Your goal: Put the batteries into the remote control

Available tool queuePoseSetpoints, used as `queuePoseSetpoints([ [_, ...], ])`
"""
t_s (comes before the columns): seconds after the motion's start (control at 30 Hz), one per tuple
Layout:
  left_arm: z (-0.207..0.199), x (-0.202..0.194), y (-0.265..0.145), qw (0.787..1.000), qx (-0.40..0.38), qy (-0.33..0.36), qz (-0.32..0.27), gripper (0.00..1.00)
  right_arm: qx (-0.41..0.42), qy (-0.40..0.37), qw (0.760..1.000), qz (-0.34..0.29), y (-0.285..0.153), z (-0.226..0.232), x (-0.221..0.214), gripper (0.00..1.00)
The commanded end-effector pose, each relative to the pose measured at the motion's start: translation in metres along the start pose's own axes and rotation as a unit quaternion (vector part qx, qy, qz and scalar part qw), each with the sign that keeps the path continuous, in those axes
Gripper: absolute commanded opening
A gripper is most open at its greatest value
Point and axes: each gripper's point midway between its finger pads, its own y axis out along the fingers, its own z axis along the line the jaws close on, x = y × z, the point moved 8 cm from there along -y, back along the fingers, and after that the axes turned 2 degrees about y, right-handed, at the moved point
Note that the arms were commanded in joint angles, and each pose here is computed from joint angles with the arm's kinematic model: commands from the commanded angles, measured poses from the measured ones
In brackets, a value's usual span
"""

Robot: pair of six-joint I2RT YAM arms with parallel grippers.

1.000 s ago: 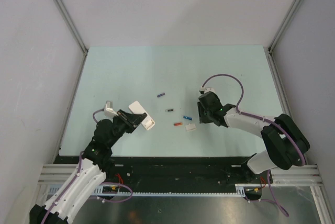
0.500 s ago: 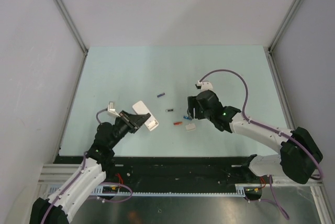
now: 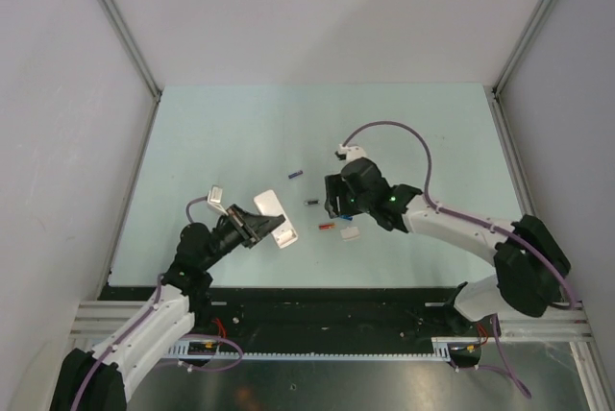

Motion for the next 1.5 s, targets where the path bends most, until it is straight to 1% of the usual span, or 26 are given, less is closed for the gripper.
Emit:
queuePoseSetpoints([
  [0.0,-0.028,0.011,-0.001,0.997,-0.062,0.038,-0.006,0.00,-0.022,-0.027,0.999,0.024,0.008,0.012,-0.001,0.65],
  [0.13,-0.032,0.012,-0.004,0.996,-0.074,0.049,-0.016,0.00,-0.020,-0.027,0.999,0.038,0.020,0.022,-0.012,0.65],
  [0.3,-0.036,0.011,-0.006,0.994,-0.090,0.067,-0.008,0.00,-0.035,-0.021,0.998,0.048,0.028,0.026,-0.020,0.63],
  [0.4,-0.039,0.010,-0.007,0.992,-0.099,0.077,0.000,0.00,-0.052,-0.005,0.998,0.038,0.024,0.023,-0.016,0.63],
  [0.53,-0.041,0.010,-0.008,0.991,-0.105,0.086,0.002,0.00,-0.072,-0.008,0.997,0.023,0.016,0.020,-0.013,0.63],
  [0.7,-0.041,0.012,-0.007,0.991,-0.103,0.086,-0.006,0.00,-0.068,-0.016,0.997,0.024,0.014,0.021,-0.013,0.63],
  [0.9,-0.042,0.013,-0.008,0.991,-0.105,0.086,-0.014,0.00,-0.037,-0.016,0.999,0.034,0.016,0.030,-0.016,0.61],
  [1.33,-0.042,0.012,-0.009,0.989,-0.109,0.097,-0.015,0.00,-0.048,-0.009,0.998,0.029,0.013,0.031,-0.017,0.60],
  [1.47,-0.037,0.015,-0.007,0.992,-0.093,0.082,-0.034,0.00,-0.029,0.005,0.999,0.033,0.016,0.034,-0.016,0.57],
])
